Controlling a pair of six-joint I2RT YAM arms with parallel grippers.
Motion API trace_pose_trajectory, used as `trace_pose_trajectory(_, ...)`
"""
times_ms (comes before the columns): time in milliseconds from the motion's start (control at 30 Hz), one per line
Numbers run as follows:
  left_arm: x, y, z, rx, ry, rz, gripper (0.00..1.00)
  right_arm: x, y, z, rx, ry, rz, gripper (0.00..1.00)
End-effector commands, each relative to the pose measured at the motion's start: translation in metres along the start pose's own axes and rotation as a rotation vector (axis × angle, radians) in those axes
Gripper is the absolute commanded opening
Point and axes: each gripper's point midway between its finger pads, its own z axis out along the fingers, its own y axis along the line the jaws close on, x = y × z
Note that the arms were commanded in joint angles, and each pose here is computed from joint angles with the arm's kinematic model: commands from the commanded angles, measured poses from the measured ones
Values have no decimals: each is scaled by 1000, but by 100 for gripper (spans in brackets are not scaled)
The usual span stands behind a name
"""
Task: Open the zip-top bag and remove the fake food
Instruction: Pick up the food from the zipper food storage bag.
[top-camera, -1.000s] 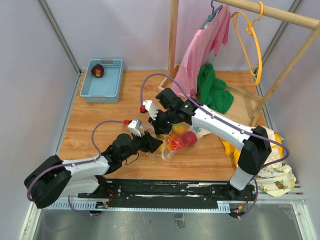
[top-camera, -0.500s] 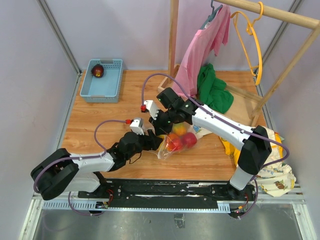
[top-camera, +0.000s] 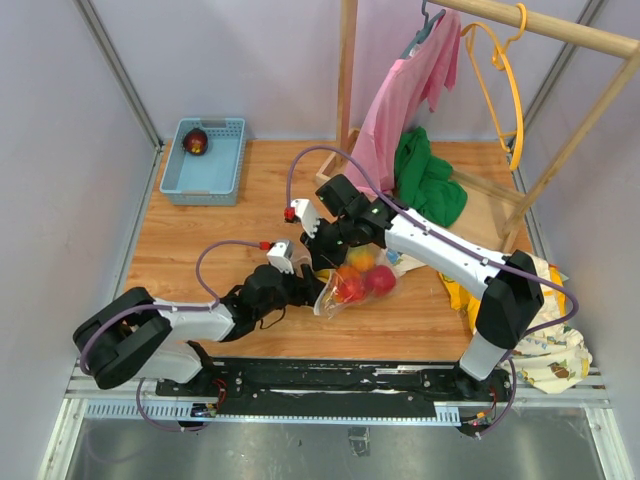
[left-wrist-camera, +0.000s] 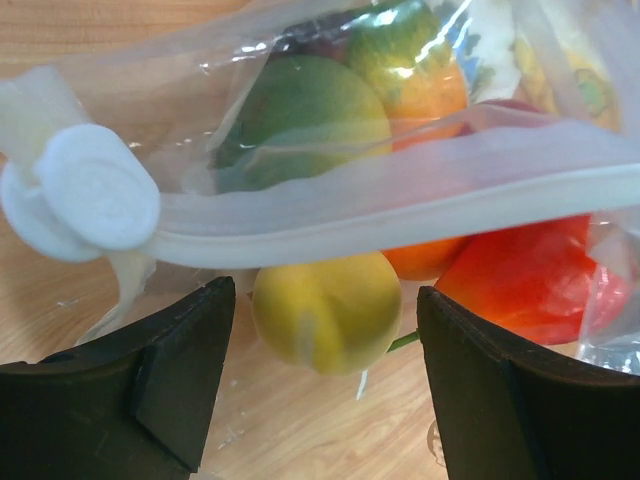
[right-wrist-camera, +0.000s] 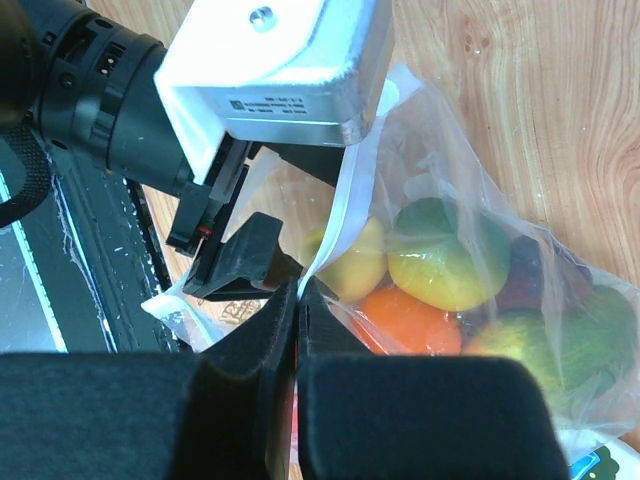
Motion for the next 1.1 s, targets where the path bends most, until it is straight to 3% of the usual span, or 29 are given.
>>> trace_pose_trajectory(0,5,-5,5,14,19,-5,77,1,-3,-4,0,-9,27,1)
trace_pose_trajectory(367,30,8,18,-69,123,-17,77,3,-2,-2,-6,-4,32,1)
trace_pose_trajectory(733,36,11,29,-108,166,-12,70,5,-2,-1,-11,-1,33,1)
trace_pose_trajectory(900,33,9,28,-106,162,-14,49,6,-2,0,-7,3,31,1)
trace_pose_trajectory(1000,28,5,25,-97,152,-15,31,8,-4,0,-2,8,28,1)
trace_pose_trajectory(1067,23,2,22,-89,142,-15,25,10,-5,0,0,11,28,1)
